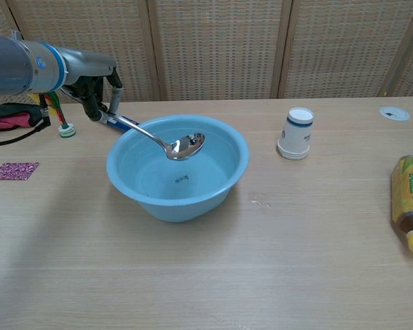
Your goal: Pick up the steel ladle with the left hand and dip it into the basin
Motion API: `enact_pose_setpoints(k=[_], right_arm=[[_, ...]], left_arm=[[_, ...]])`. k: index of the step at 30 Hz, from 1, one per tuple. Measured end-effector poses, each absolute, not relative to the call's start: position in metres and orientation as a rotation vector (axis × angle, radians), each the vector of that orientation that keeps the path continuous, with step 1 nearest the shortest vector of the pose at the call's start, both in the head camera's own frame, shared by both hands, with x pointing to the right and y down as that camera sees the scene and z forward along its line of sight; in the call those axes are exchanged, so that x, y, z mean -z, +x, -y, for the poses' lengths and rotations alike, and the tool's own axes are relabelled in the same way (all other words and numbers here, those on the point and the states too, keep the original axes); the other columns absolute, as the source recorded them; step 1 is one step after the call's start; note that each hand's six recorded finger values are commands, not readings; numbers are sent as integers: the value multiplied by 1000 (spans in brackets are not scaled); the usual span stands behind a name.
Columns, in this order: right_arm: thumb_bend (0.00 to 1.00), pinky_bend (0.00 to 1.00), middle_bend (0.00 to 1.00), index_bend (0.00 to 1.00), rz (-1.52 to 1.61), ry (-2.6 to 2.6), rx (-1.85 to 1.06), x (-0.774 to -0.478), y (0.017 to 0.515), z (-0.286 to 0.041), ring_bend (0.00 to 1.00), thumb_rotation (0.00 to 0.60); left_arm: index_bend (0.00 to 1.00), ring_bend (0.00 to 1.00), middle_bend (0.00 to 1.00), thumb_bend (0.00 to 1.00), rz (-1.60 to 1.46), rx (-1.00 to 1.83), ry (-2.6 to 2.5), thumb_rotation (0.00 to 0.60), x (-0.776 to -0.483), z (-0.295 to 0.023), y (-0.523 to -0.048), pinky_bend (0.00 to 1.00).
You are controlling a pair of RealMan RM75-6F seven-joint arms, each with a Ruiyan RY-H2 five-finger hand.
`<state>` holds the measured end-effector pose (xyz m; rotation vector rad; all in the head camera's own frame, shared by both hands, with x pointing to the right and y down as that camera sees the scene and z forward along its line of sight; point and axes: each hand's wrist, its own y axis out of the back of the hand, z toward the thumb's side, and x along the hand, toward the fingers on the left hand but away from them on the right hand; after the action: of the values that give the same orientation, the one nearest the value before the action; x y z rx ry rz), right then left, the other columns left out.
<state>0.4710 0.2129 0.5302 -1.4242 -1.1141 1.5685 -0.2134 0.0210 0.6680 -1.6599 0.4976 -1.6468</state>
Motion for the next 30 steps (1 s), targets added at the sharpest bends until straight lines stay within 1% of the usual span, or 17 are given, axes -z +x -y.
enact_pose_setpoints(k=[13,23,30], right_arm=[[0,0,0,0,1144,-1410,-1583,-529,479,-210,0,600],[0,0,0,0,1153,-1407,-1590,-529,482,-209,0,600],[0,0,0,0,1154,-1412,-1597,-530,484,-208,0,600]], left_arm=[[767,829,900,571,-328,1653,-1489,600,-695,-13,-183,956],[784,829,900,577,-259,1626,-1372,600,-700,-10,-165,956],[789,830,900,602,-205,1610,-1322,600,-706,-13,-152,956]])
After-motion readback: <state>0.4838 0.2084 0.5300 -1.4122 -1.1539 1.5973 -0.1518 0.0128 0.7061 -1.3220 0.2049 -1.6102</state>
